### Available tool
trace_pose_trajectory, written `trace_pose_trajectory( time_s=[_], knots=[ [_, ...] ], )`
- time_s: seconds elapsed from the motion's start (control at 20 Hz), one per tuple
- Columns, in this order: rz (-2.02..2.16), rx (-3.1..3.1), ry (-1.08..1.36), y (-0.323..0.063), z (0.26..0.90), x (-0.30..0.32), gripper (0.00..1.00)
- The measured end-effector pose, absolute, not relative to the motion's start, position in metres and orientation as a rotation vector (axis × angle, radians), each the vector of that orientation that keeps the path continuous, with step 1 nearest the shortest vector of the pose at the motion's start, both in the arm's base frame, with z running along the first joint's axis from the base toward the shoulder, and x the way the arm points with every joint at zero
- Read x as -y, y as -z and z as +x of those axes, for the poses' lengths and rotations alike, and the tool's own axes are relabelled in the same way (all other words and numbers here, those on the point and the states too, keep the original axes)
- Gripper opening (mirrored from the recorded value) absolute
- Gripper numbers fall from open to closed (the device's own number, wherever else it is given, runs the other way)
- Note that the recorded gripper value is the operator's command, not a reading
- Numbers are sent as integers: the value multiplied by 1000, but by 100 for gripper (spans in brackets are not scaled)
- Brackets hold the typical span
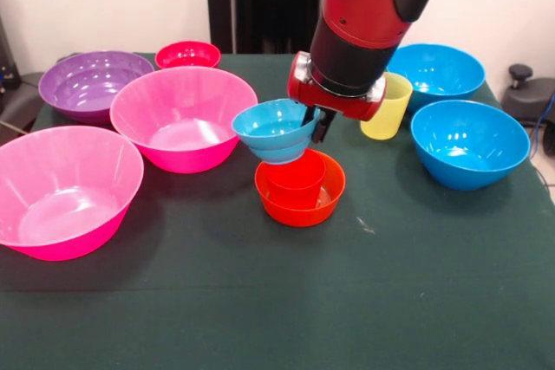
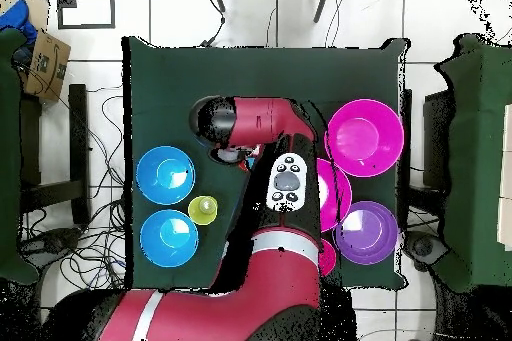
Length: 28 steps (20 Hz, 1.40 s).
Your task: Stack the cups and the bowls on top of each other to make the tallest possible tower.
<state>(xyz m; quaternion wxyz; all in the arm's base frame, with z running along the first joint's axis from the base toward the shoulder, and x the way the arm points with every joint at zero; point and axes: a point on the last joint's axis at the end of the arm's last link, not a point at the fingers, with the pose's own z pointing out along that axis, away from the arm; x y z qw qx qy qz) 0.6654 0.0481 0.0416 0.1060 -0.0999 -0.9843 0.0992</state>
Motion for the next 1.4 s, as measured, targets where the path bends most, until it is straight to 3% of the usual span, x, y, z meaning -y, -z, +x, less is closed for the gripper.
trace_pose_trajectory(
  time_s=[1.4],
  knots=[
    [-286, 2945, -272, -41, 667, -53, 0]
  ],
)
